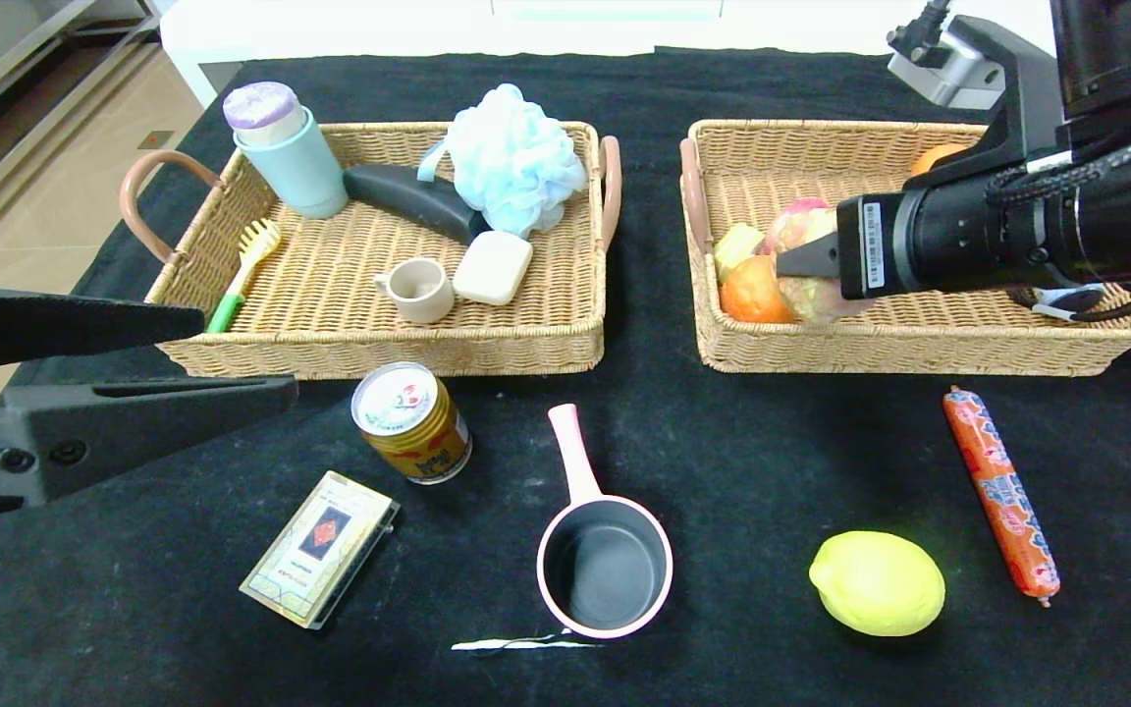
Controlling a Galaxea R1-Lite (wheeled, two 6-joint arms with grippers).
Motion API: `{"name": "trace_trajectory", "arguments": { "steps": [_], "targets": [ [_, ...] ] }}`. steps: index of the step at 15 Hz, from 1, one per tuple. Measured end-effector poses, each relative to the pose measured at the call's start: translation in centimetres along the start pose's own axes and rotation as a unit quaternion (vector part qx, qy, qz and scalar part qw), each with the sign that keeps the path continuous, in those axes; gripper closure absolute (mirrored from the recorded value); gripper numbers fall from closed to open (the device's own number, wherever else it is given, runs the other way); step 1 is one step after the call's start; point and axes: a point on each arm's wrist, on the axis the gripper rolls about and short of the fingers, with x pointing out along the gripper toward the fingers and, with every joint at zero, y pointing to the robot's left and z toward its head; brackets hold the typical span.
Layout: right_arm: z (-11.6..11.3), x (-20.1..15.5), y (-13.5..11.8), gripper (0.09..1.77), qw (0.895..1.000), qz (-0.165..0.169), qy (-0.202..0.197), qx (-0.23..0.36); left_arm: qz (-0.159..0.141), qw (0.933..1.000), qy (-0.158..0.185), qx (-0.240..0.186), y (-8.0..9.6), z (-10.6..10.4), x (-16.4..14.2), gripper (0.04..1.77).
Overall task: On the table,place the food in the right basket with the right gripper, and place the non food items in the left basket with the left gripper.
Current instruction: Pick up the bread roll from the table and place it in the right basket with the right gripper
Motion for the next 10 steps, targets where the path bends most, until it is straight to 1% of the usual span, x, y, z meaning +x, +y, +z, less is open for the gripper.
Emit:
{"name": "trace_trajectory", "arguments": {
  "steps": [5,8,10],
  "targets": [
    [2.5,2.3,-4.0,0.99,0.997,-0.059,-0.036,0.024,0.000,1.0000,0.002,0.000,0.0,0.0,0.1,0.09],
    [3.3,4.1,-6.0,0.99,0.995,-0.085,-0.049,0.035,0.000,1.0000,0.002,0.000,0.0,0.0,0.1,0.09],
    [3.6,5.5,-7.5,0.99,0.992,-0.102,-0.068,0.038,0.000,1.0000,0.002,-0.001,0.0,-0.1,0.1,0.09]
  ]
}}
